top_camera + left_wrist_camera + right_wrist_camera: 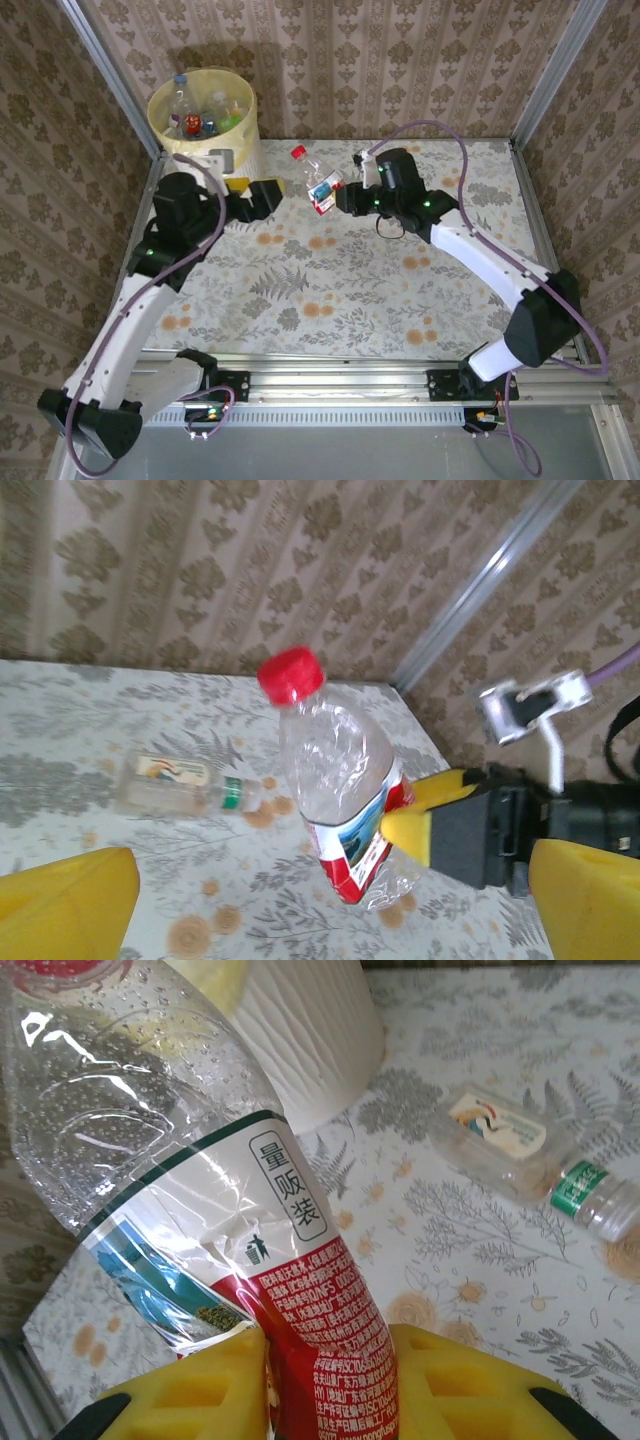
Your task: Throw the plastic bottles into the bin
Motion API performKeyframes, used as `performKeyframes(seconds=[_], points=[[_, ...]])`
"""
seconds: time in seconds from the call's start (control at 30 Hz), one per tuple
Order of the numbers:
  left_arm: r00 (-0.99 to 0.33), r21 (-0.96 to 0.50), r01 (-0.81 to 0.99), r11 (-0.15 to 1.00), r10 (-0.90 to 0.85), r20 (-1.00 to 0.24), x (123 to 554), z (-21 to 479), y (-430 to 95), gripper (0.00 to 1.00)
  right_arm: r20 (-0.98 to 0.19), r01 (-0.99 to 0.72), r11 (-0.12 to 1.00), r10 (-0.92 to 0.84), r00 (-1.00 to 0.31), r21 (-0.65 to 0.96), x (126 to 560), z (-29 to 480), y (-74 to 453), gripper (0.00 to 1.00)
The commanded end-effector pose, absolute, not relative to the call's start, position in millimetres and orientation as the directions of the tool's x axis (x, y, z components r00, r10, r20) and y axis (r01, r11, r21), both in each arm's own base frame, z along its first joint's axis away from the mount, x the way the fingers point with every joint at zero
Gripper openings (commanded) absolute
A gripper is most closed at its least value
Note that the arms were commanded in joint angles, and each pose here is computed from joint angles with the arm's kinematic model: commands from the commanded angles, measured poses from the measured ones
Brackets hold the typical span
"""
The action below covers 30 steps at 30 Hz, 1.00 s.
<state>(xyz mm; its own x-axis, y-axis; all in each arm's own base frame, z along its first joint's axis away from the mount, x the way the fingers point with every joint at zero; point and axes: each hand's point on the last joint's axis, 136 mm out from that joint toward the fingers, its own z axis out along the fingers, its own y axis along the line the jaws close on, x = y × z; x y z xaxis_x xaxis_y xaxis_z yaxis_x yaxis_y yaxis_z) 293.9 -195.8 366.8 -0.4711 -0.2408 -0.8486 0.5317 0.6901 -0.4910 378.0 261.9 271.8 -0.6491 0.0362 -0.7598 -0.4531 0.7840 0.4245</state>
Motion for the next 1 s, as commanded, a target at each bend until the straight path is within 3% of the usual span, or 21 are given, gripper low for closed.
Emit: performKeyframes(seconds=[0.0,0.33,0.5,0.6,0.73,0.97], points=[[-0.449,-0.534,0.567,0.627,-0.308,-0.839,302,377,-211,1.00,-0.774,-0.446,0.777,0.081,-0.629,0.444,375,293,253,0.28],[-0.551,-0.631,0.633,0.449,-0.311,-0.774,306,354,-268,0.98,-0.775,-0.494,0.707,0.120,-0.621,0.506,361,315,259,0.28],[-0.569,-0.639,0.635,0.435,-0.297,-0.767,309,346,-278,0.96,-0.769,-0.507,0.689,0.117,-0.629,0.519,358,316,263,0.28],[-0.572,-0.644,0.636,0.426,-0.299,-0.764,311,345,-281,0.90,-0.765,-0.526,0.660,0.117,-0.633,0.536,355,320,268,0.28],[-0.575,-0.643,0.643,0.415,-0.292,-0.764,314,344,-285,0.75,-0.753,-0.537,0.632,0.115,-0.648,0.559,353,319,273,0.28],[-0.579,-0.643,0.654,0.398,-0.284,-0.764,316,345,-288,0.65,-0.736,-0.550,0.598,0.102,-0.669,0.584,348,317,280,0.28]])
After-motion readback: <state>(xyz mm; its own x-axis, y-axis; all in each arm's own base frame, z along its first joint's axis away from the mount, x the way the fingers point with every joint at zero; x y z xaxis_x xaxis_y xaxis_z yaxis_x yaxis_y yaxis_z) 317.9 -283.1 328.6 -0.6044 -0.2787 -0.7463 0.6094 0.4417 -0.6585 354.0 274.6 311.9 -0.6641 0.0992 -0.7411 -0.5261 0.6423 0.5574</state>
